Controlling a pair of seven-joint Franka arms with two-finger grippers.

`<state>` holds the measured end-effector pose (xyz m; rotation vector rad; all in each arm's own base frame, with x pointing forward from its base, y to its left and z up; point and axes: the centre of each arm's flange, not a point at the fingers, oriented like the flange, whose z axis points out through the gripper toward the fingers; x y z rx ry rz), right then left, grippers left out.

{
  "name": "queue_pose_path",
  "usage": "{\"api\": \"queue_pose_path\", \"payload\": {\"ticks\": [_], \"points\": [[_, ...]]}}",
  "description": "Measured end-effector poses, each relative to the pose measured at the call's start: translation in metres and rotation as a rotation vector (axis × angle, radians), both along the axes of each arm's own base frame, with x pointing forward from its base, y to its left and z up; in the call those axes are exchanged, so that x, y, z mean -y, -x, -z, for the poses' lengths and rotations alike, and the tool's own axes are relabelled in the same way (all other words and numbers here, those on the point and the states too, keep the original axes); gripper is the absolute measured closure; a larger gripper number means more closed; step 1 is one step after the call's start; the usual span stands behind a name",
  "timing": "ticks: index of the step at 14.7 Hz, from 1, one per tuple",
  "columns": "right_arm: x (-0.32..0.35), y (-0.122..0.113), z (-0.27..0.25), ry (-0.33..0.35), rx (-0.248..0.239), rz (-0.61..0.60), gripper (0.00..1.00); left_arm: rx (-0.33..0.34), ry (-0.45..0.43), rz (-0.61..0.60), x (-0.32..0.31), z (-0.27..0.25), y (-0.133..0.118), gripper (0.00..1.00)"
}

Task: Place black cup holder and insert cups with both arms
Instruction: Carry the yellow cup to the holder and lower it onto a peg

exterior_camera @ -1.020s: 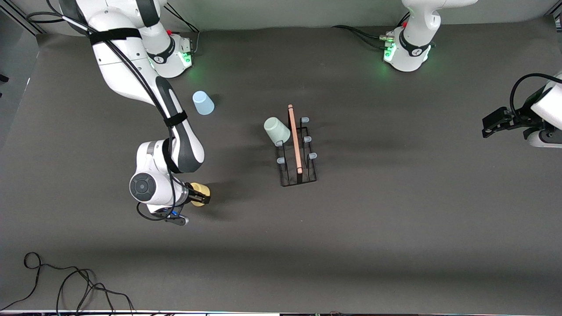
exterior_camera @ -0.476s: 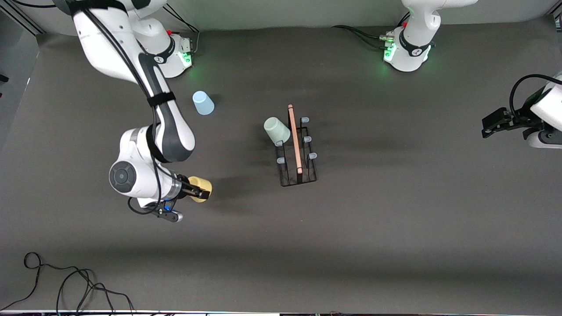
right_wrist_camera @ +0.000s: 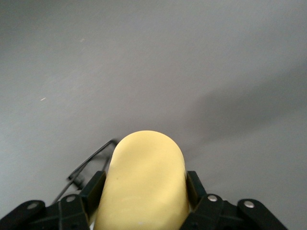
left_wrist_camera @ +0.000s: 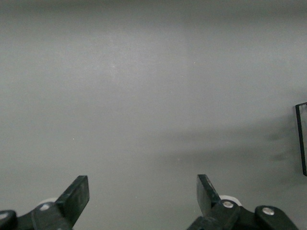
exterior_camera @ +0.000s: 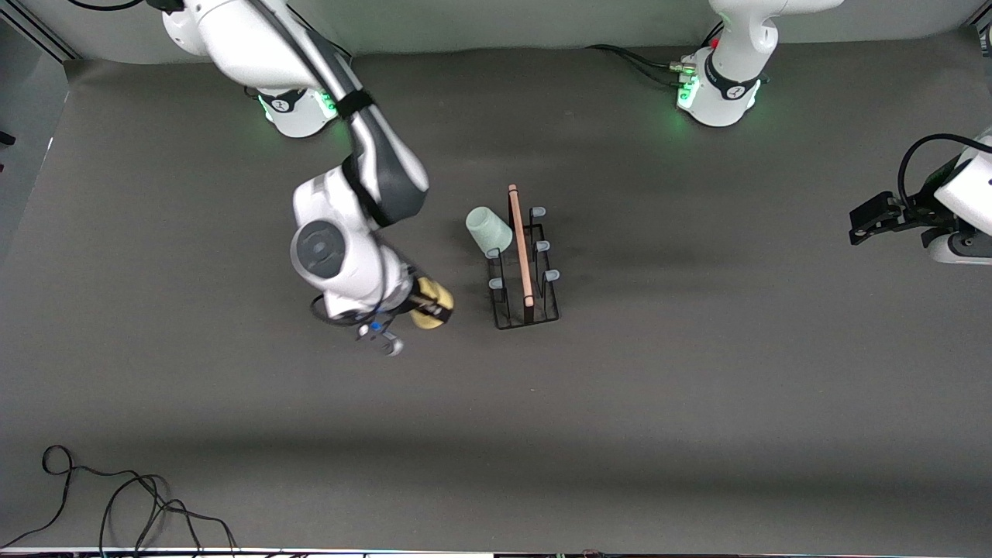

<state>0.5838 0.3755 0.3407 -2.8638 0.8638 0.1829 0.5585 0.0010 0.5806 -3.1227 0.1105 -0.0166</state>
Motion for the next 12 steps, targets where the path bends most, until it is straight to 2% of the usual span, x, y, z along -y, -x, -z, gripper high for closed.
{"api": "queue_pose_path", "payload": {"ticks": [4, 6, 8, 12], "points": [[-0.048, 0.021, -0.022, -0.016, 0.013, 0.078, 0.26, -0.001, 0.0, 0.0, 0.0, 0.0, 0.0, 0.0], [-0.059, 0.025, -0.027, -0.027, 0.027, 0.107, 0.26, -0.001, 0.0, 0.0, 0.0, 0.0, 0.0, 0.0], [-0.064, 0.024, -0.023, -0.034, 0.046, 0.124, 0.26, -0.001, 0.0, 0.0, 0.0, 0.001, 0.0, 0.0], [-0.078, 0.029, 0.006, -0.013, 0.054, 0.119, 0.26, -0.001, 0.0, 0.0, 0.0, 0.001, 0.0, 0.0]]}}
